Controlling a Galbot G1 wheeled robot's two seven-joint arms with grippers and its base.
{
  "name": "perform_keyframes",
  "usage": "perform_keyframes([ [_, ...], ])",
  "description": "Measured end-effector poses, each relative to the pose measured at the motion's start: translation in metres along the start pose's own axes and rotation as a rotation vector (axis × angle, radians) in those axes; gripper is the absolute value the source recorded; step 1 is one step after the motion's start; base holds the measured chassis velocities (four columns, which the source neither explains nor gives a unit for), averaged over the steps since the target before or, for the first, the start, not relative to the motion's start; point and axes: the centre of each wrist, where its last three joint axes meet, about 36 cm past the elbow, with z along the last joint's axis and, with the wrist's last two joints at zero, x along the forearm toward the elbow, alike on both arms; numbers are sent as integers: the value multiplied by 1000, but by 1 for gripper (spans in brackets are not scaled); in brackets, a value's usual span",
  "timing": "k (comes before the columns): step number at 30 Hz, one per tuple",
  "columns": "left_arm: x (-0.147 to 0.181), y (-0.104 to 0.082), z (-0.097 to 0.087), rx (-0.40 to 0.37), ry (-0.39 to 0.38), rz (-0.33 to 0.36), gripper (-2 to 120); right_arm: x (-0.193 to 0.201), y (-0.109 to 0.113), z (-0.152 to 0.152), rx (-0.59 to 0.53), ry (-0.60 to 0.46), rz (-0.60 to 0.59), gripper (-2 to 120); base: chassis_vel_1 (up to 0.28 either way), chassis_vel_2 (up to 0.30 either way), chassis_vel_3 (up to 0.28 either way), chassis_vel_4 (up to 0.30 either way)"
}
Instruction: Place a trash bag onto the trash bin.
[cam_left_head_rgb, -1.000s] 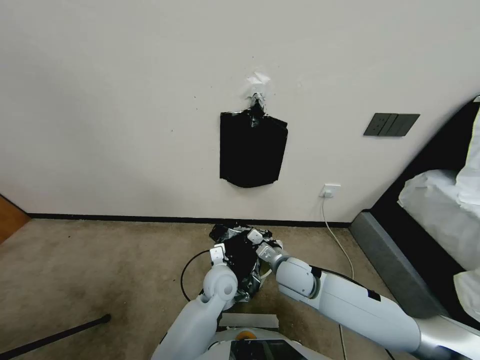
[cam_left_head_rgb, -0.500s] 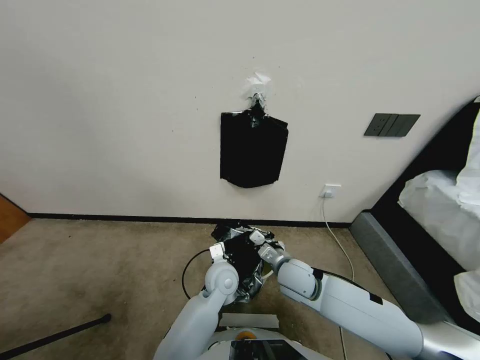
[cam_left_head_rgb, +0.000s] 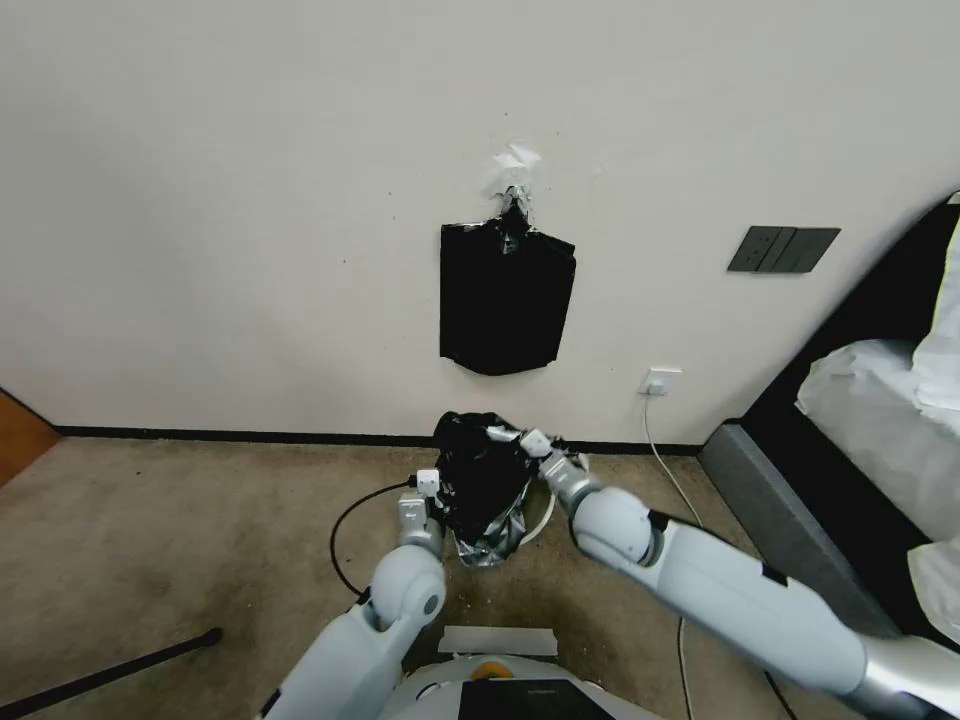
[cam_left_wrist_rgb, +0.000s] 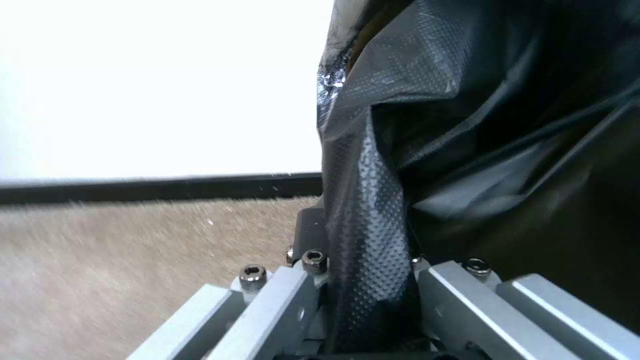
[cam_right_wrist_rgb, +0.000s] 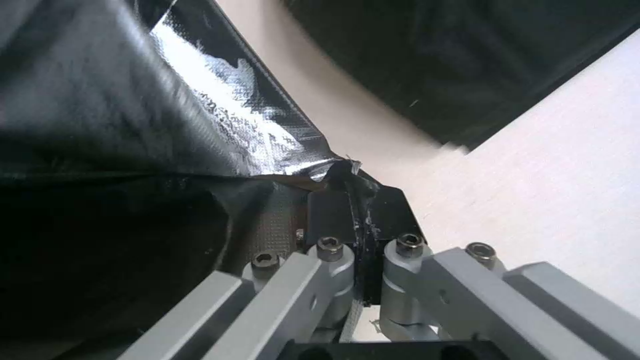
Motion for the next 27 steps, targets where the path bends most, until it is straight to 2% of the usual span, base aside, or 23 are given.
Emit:
perform_keyframes([
  [2,3,4,0,-18,-12,11,1,1,-5,2,6,8,-4,0,0,0,0,0],
  [7,12,17,-1,-79,-106,89,1,5,-20,10,1,51,-62,0,0,0,0,0],
  [10,16,24,-1,-74,-179,149,1,8,-30,19,-8,80,-101,0,0,0,0,0],
  [11,16,24,-1,-74,-179,149,1,8,-30,19,-8,80,-101,0,0,0,0,0],
  [14,19,28,-3,-11,-223,177,1,18,-40,31,-9,108,-150,0,0,0,0,0],
  [15,19,28,-3,-11,-223,177,1,18,-40,31,-9,108,-150,0,0,0,0,0],
  [18,17,31,-8,74,-247,159,1,34,-43,47,-9,127,-213,0,0,0,0,0],
  [19,17,31,-8,74,-247,159,1,34,-43,47,-9,127,-213,0,0,0,0,0],
  [21,16,36,-16,167,-259,146,1,50,-42,62,-16,149,-252,0,0,0,0,0],
  [24,16,37,-20,213,-253,132,1,59,-41,72,-12,149,-261,0,0,0,0,0],
  [26,18,37,-22,264,-238,121,1,68,-29,78,-29,137,-277,0,0,0,0,0],
  [27,18,37,-22,264,-238,121,1,68,-29,78,-29,137,-277,0,0,0,0,0],
])
